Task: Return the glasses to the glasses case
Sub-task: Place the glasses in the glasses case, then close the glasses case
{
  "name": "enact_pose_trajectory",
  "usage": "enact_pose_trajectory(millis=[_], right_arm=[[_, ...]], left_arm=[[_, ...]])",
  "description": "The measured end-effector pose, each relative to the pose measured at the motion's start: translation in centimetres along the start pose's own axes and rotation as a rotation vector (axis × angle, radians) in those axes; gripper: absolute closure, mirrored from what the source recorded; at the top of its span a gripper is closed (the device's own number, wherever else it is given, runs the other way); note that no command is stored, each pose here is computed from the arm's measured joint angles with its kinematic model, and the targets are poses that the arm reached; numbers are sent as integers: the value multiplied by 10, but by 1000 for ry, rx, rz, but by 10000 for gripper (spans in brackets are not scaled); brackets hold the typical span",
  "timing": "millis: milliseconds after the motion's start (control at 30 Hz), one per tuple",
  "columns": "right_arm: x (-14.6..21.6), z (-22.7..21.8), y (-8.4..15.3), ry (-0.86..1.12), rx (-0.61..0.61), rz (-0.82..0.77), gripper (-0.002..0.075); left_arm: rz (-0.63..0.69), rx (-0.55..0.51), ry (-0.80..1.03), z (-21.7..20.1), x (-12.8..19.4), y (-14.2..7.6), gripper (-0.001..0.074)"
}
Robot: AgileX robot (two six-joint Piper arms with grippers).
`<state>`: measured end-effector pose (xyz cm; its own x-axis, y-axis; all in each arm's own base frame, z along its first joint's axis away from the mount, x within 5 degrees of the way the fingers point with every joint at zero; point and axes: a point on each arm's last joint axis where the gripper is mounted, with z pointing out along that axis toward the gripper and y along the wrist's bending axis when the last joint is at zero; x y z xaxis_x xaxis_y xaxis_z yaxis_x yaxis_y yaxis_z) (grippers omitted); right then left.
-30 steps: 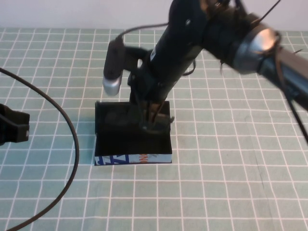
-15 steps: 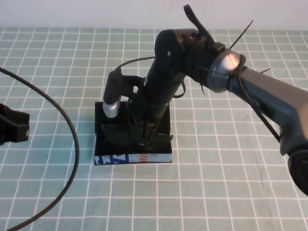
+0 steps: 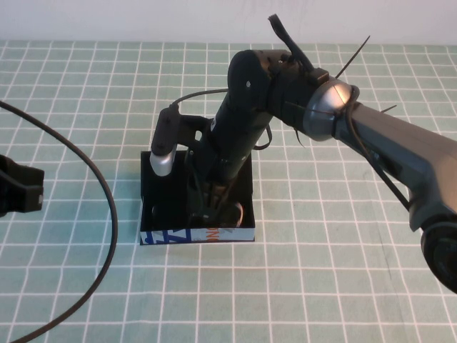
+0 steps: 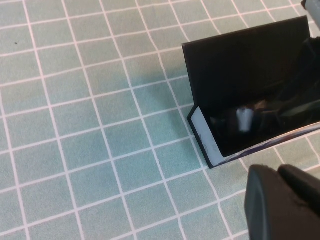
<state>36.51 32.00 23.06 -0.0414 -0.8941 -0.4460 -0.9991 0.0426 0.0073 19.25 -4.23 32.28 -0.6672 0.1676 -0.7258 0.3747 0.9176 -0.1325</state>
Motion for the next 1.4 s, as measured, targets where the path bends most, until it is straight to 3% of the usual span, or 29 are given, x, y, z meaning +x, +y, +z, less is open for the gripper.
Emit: enact_pose_trajectory(millis=[233,400,567,733,1067,1400], right_arm=[[2,-14,-7,-31,47,43,567],[2,-53,-16,-99,134,92,655],[12,-85,-39,-217,219,325,727],[34,-99,-63,-329,229,571,736],[57,-78,-93,-454,173,749,737],[95,-30,-119,-422,116,1000,737]], left_arm=[[35,4,19,2,1,-1,734],[139,74,93,23,10,-12,734],[176,172,140,62,24,-32,734],[211,171,127,100,37,-51,734],[188,125,71,154,46,-80,734],[134,77,76,174,54,-81,734]])
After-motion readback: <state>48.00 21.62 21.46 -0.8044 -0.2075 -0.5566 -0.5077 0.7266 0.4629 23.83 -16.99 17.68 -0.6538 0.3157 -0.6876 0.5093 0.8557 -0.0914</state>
